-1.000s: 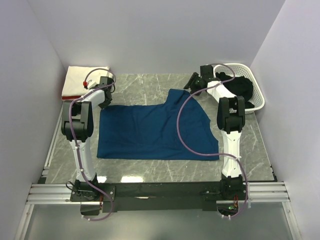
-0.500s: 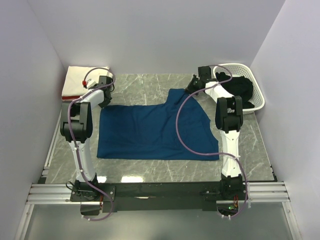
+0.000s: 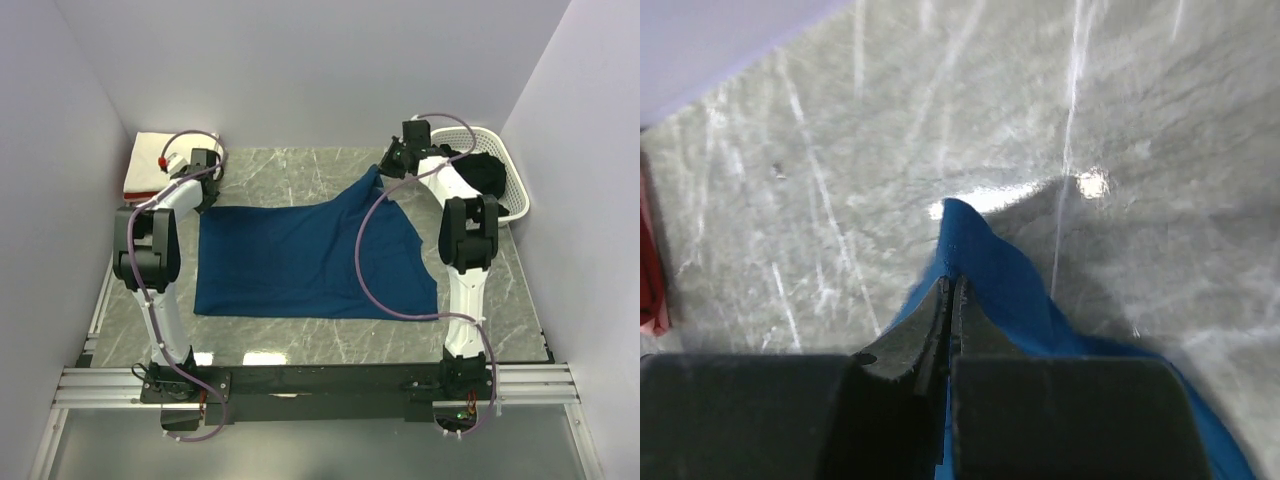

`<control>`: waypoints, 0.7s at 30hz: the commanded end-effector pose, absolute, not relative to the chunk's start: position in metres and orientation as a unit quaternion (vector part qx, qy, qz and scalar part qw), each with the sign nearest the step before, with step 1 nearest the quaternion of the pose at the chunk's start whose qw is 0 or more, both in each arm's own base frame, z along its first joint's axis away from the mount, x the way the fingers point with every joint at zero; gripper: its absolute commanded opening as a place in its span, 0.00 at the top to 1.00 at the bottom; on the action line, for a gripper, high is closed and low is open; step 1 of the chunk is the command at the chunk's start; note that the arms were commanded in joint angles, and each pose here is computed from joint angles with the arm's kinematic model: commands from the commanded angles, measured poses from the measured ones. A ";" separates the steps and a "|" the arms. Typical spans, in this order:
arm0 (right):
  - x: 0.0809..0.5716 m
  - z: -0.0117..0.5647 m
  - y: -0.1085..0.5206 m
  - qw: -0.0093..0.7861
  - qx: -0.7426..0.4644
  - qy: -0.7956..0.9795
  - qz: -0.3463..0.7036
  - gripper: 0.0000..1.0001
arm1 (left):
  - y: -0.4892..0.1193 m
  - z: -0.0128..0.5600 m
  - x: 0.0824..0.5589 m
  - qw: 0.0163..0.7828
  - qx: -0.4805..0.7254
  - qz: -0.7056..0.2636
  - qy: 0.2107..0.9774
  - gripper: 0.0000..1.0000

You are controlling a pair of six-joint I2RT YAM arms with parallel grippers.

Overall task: Fold and stack the t-shirts
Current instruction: Fold the tshirt

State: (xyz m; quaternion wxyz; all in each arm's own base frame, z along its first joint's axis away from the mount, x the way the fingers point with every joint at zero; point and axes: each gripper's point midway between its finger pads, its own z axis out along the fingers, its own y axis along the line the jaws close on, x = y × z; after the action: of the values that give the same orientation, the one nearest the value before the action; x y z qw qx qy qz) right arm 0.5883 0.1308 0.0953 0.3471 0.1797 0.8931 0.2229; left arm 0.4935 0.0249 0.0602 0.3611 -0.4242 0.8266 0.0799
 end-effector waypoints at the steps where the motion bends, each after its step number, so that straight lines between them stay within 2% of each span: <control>1: 0.588 0.159 0.121 0.418 0.154 0.873 0.198 1.00 | 0.026 0.089 0.499 0.390 -0.423 0.060 0.816 0.99; 10: 0.560 0.160 0.108 0.423 0.151 0.883 0.136 1.00 | 0.026 0.094 0.495 0.394 -0.425 0.046 0.814 0.99; 21: 0.495 0.153 0.110 0.401 0.154 0.902 0.049 1.00 | 0.019 0.110 0.475 0.409 -0.432 0.011 0.804 0.99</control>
State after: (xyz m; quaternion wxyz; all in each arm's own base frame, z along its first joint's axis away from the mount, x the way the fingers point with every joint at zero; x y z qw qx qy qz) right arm 0.5081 0.1148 0.1111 0.3595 0.1484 0.9183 0.0740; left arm 0.4741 0.0202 0.0792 0.3742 -0.4251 0.8231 0.0424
